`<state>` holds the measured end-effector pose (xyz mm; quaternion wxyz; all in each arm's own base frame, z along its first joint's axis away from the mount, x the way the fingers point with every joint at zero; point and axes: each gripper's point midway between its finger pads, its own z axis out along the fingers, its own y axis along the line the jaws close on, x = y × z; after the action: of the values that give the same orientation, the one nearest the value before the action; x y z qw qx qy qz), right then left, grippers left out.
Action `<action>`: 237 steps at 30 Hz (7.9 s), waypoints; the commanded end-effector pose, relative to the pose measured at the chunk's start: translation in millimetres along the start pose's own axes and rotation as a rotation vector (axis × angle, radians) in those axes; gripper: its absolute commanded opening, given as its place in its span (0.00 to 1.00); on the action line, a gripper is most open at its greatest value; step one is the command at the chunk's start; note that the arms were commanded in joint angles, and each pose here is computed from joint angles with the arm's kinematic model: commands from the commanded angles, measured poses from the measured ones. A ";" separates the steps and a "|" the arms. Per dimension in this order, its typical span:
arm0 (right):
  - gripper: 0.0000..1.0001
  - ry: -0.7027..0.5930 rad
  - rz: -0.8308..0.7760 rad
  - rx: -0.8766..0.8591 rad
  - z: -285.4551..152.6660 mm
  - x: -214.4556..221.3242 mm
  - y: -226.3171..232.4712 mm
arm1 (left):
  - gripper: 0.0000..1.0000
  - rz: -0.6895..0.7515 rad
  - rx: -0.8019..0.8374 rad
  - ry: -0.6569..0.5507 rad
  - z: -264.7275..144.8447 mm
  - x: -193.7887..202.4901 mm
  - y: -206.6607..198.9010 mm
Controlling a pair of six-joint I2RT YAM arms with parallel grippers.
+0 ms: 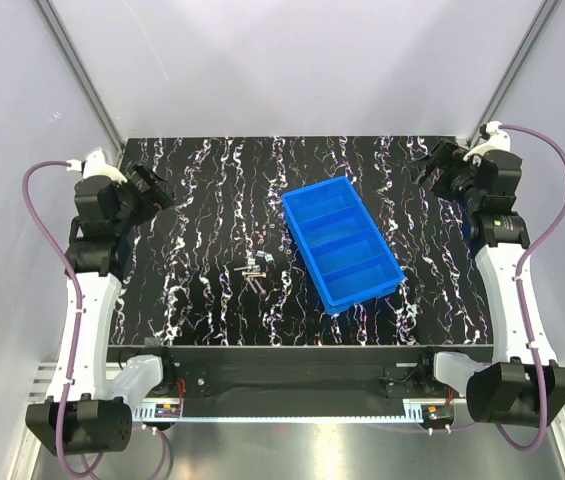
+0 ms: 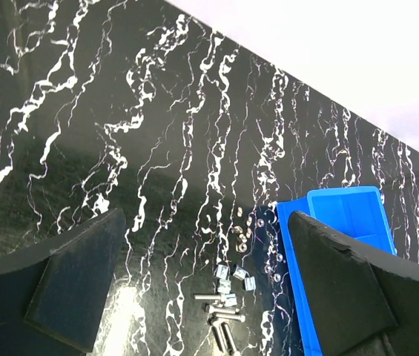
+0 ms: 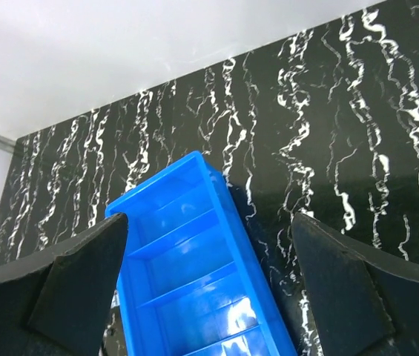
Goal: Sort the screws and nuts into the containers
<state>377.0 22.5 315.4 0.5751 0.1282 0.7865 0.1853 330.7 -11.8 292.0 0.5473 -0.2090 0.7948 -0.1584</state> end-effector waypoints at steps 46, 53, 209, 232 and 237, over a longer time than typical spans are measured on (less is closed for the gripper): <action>1.00 0.040 0.176 -0.043 9.4 44.1 -2.5 | 0.75 0.344 -0.191 0.607 71.3 292.9 -11.4; 1.00 0.046 0.180 -0.040 11.3 45.5 -3.1 | 0.72 0.357 -0.278 0.595 72.0 294.2 5.9; 1.00 0.064 0.257 0.089 8.0 64.4 -27.3 | 0.07 0.511 0.448 0.186 178.5 211.6 -284.1; 1.00 0.067 0.272 0.104 8.3 65.7 -29.5 | 0.79 0.307 0.113 0.300 61.3 196.5 -138.5; 1.00 0.089 0.281 0.096 9.2 73.6 -29.5 | 0.75 0.212 0.026 0.437 37.9 252.2 -88.8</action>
<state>363.3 25.0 230.0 0.4906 0.2620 0.8007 0.2226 328.6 -227.8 177.5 0.4487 -0.0238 0.8766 -0.1725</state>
